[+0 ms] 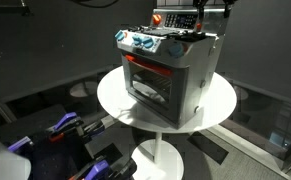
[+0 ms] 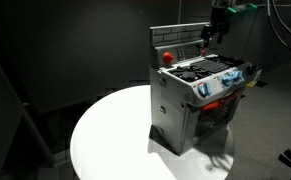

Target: Push the top orange button on the stove twice

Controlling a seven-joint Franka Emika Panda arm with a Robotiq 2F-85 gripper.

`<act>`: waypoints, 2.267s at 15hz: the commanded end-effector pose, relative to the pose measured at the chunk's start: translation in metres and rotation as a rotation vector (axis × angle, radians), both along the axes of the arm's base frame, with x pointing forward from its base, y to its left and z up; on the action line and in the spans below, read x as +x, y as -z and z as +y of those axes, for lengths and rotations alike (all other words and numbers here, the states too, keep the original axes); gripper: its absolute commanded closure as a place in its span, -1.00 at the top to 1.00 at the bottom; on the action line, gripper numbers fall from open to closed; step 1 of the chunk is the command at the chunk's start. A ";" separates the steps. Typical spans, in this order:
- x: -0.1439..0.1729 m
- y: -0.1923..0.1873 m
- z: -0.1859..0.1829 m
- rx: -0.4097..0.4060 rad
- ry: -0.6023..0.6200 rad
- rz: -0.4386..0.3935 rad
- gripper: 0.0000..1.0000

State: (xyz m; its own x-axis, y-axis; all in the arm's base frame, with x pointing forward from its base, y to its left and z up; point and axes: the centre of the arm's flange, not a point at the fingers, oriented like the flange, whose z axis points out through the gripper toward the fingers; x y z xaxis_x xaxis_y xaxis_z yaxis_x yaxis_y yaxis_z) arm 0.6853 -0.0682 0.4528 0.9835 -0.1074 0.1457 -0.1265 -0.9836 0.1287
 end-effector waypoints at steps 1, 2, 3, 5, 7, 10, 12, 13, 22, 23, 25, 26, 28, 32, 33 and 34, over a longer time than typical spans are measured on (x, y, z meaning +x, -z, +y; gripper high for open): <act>0.015 -0.002 0.002 -0.017 0.002 -0.022 1.00; 0.015 -0.002 0.002 -0.018 0.003 -0.024 1.00; 0.016 -0.002 0.002 -0.020 0.005 -0.027 1.00; 0.017 -0.001 0.001 -0.024 0.005 -0.034 1.00; 0.016 -0.001 0.001 -0.025 0.001 -0.035 1.00; 0.012 -0.002 -0.001 -0.025 -0.001 -0.031 1.00; 0.006 -0.005 -0.003 -0.016 -0.009 -0.014 1.00; 0.003 -0.007 -0.004 -0.009 -0.018 -0.006 1.00; -0.029 -0.020 -0.014 0.016 -0.085 0.121 1.00; -0.034 -0.022 -0.015 0.025 -0.102 0.147 1.00; -0.045 -0.026 -0.016 0.042 -0.135 0.199 1.00; -0.052 -0.029 -0.016 0.049 -0.153 0.224 1.00; -0.065 -0.033 -0.015 0.061 -0.184 0.273 1.00; -0.091 -0.042 -0.012 0.073 -0.217 0.328 1.00; -0.098 -0.042 -0.010 0.070 -0.215 0.315 1.00; -0.104 -0.043 -0.009 0.070 -0.210 0.299 1.00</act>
State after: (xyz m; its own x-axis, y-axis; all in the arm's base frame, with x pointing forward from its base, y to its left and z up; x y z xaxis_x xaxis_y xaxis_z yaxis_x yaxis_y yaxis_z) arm 0.6122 -0.0798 0.4891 0.9806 0.0878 -0.1754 0.1034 -0.9913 0.0815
